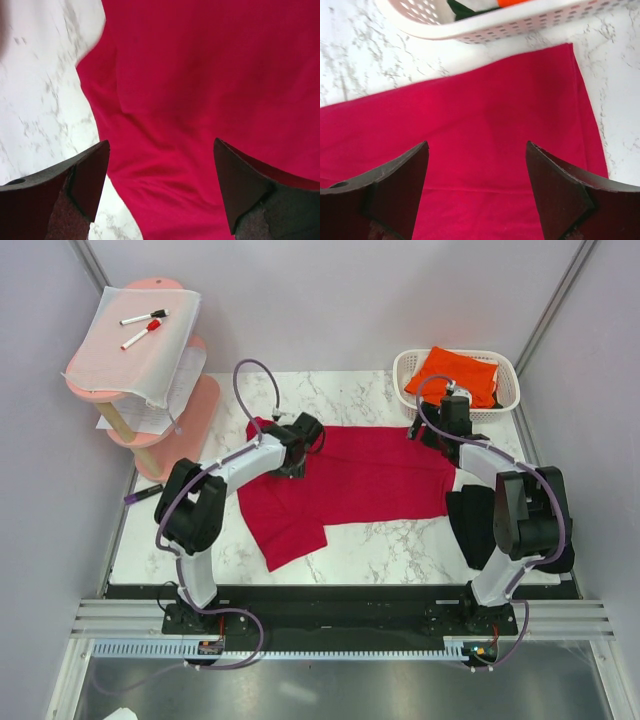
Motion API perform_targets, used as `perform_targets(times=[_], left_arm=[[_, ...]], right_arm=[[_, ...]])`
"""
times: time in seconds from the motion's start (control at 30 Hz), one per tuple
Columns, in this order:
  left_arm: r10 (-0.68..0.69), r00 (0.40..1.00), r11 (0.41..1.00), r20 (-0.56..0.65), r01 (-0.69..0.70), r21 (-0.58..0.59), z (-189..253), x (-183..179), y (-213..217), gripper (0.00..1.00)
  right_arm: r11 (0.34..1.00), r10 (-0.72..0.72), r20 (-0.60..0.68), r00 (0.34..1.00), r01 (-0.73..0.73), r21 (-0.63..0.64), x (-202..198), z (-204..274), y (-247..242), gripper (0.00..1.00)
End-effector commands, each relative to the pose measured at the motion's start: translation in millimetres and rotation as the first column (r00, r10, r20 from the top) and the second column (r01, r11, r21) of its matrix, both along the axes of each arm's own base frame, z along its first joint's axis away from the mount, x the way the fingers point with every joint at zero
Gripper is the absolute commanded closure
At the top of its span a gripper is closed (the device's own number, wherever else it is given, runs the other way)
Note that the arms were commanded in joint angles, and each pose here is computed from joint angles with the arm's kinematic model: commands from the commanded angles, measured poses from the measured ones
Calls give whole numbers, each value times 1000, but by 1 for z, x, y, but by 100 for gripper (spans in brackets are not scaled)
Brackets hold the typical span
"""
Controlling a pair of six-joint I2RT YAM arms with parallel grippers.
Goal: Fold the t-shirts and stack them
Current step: Fold the flattened tshirt in 1/3 of the way
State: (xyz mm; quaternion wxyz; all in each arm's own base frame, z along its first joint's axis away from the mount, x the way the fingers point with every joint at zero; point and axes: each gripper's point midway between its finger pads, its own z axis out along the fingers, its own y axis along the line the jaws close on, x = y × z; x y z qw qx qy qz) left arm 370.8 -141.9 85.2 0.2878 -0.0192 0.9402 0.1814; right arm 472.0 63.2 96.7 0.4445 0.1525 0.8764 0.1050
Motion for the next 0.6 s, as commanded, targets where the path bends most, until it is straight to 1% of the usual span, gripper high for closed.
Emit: perform_targets(times=[0.0, 0.07, 0.13, 0.3, 0.43, 0.57], left_arm=[[60, 998, 996, -35, -62, -71, -29, -27, 5, 9], [50, 996, 995, -71, -56, -88, -40, -43, 7, 9], [44, 996, 992, -82, -53, -114, -47, -48, 4, 9], [39, 989, 993, -140, -54, -105, -68, -59, 7, 9], [84, 977, 989, -194, -106, -105, -84, -68, 16, 9], [149, 966, 981, -209, -172, -94, -87, -79, 36, 8]], right_arm=[[998, -30, -94, 995, 24, -59, -9, -29, -12, 15], [998, -36, -94, 995, 31, -56, -4, -30, -12, 14], [998, -36, -106, 994, 31, -45, 0, -35, -9, 14], [999, -33, -131, 991, 29, -34, 6, -47, -6, 12], [999, -29, -132, 991, 23, -47, 12, -45, -8, 10], [998, -34, -130, 991, 26, -65, 17, -44, -11, 10]])
